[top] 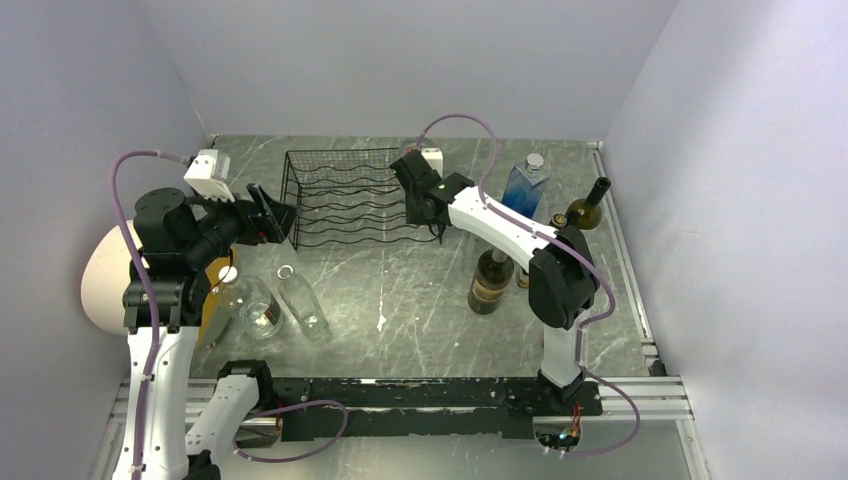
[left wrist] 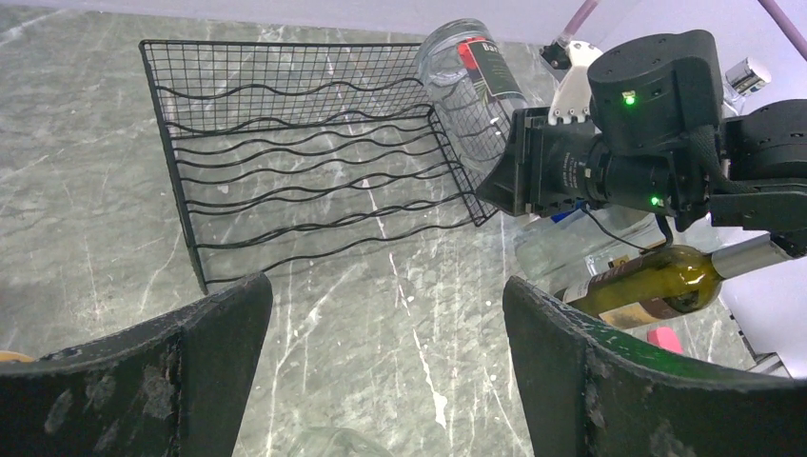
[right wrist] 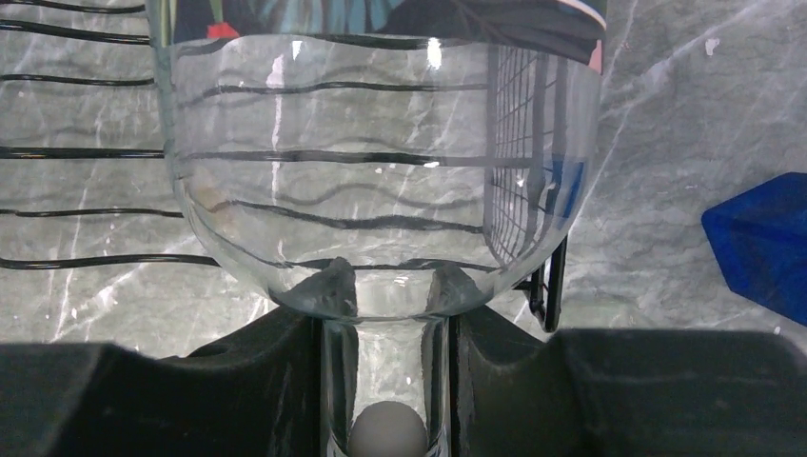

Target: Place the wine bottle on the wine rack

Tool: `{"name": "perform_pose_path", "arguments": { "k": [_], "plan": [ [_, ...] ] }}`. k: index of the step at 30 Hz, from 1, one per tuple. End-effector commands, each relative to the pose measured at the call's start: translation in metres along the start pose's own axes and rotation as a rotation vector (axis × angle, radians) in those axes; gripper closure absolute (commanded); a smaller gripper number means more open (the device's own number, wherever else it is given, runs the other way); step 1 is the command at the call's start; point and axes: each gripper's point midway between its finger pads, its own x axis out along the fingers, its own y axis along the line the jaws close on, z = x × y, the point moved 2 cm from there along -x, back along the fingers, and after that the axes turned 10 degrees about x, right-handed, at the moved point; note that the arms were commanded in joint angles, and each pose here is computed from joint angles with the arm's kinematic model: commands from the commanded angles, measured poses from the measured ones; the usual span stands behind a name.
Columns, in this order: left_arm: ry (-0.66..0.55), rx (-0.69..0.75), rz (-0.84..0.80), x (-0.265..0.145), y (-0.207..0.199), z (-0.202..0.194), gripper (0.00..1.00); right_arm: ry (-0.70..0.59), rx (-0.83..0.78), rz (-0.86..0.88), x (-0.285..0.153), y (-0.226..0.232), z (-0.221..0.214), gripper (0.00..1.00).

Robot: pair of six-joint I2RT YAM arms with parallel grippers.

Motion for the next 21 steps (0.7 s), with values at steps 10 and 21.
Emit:
{"name": "perform_pose_path", "arguments": {
  "k": [10,21],
  "plan": [
    [-0.006,0.008,0.001,0.005,0.002,0.003,0.06,-0.232,0.087,0.072,-0.032,0.015,0.073,0.33],
    [0.004,0.001,0.006,0.01,0.004,0.004,0.07,-0.269,0.01,0.228,-0.091,0.01,0.08,0.31]
  ]
}}
